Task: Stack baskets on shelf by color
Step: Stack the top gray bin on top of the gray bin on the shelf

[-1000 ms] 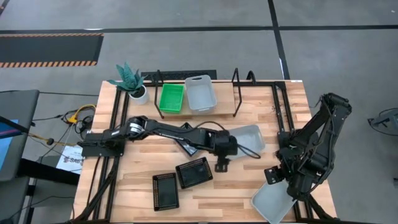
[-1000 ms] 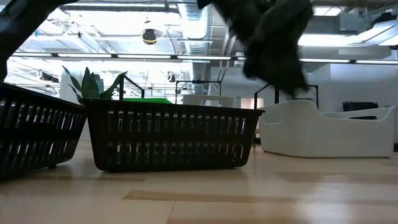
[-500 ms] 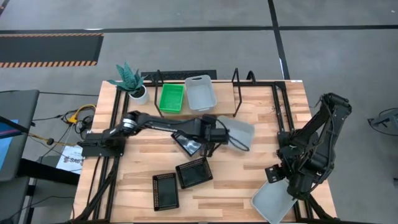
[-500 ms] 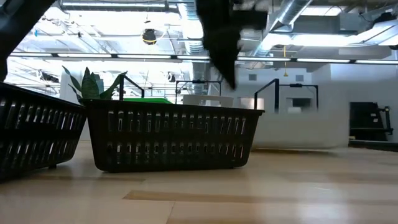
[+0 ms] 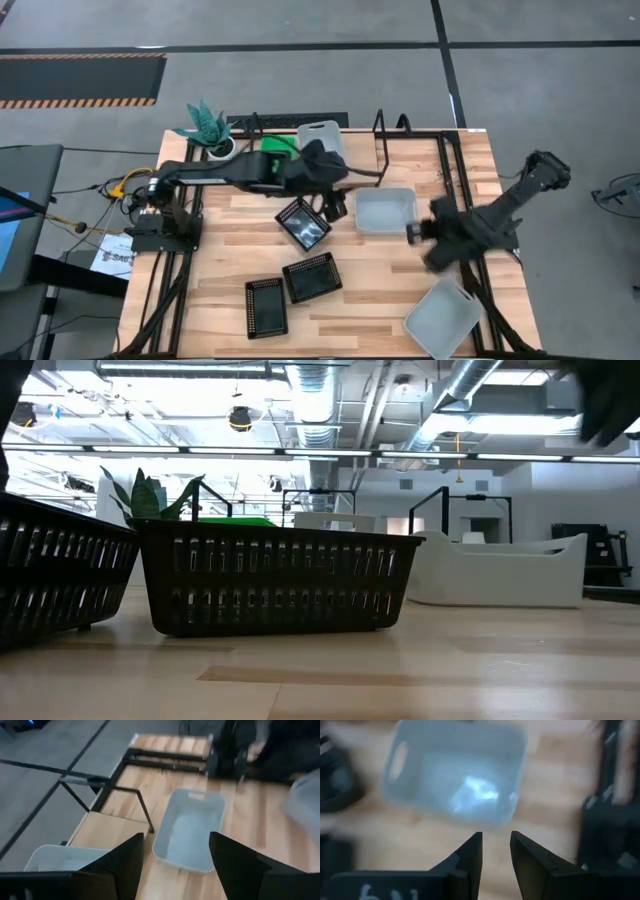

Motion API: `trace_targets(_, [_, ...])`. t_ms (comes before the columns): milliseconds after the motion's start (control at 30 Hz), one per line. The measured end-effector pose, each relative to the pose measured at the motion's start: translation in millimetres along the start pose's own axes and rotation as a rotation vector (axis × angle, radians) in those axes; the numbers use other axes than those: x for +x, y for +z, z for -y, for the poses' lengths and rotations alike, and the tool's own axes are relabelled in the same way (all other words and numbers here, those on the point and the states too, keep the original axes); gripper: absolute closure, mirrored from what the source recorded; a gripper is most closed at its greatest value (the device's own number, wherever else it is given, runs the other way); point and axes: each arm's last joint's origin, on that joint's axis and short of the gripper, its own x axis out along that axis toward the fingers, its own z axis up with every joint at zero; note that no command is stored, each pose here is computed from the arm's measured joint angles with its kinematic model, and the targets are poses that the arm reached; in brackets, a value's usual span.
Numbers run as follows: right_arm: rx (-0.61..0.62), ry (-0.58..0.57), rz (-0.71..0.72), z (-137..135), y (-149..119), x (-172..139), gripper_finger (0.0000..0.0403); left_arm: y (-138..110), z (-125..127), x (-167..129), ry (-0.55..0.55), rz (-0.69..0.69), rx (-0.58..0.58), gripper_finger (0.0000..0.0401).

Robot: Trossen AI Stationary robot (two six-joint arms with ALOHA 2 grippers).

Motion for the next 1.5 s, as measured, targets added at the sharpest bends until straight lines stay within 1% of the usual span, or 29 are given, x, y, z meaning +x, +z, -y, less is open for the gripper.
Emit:
trace_targets(167, [-0.025,-0.210,0.033,-1.9,37.4,39.5,0.0286,9.4,-6.7,-31.9,-0.014,0.086,-0.097,0.0189])
trace_targets(233, [-0.032,-0.281,0.028,0.6,50.5,53.3,0.0286,10.2,-6.8,-40.4,-0.016,0.099,-0.110,0.0189])
trace_targets(333, [-0.057,-0.350,0.009,4.8,65.1,69.6,0.0285,9.4,-1.6,-46.3,-0.018,0.104,-0.102,0.0189])
trace_targets(500, [-0.074,-0.369,-0.048,8.8,73.0,95.7,0.0285,6.6,9.4,-50.8,-0.031,0.101,-0.082,0.0189])
trace_targets(733, [-0.057,-0.340,-0.136,15.2,57.0,129.4,0.0285,2.8,20.2,-58.1,-0.054,0.091,-0.080,0.0189])
trace_targets(833, [-0.035,-0.258,-0.185,10.7,49.8,137.1,0.0285,2.8,21.5,-62.6,-0.056,0.098,-0.078,0.0189])
trace_targets(900, [-0.035,-0.147,-0.235,1.0,43.8,138.8,0.0285,1.2,22.8,-64.4,-0.057,0.088,-0.070,0.0189])
trace_targets(1067, [-0.065,0.299,-0.310,-41.1,27.0,125.9,0.0285,-3.4,23.6,-65.4,-0.045,0.050,-0.063,0.0189])
trace_targets(1133, [-0.098,0.455,-0.338,-54.0,19.0,116.6,0.0285,-5.9,23.3,-65.4,-0.035,0.028,-0.064,0.0189])
trace_targets(1167, [-0.107,0.513,-0.343,-59.0,16.1,111.7,0.0285,-7.1,22.7,-65.4,-0.025,0.018,-0.065,0.0189])
trace_targets(1267, [-0.136,0.587,-0.352,-66.7,12.0,94.3,0.0285,-10.7,20.8,-65.4,0.019,-0.009,-0.077,0.0189])
trace_targets(1367, [-0.169,0.646,-0.347,-73.2,14.5,75.0,0.0285,-14.2,18.5,-65.5,0.073,-0.030,-0.109,0.0189])
trace_targets(1467, [-0.218,0.692,-0.333,-75.0,21.0,51.8,0.0285,-16.1,18.0,-63.9,0.109,-0.027,-0.163,0.0189])
trace_targets(1500, [-0.231,0.681,-0.326,-72.8,23.5,45.8,0.0285,-17.6,18.4,-61.6,0.121,-0.025,-0.177,0.0189])
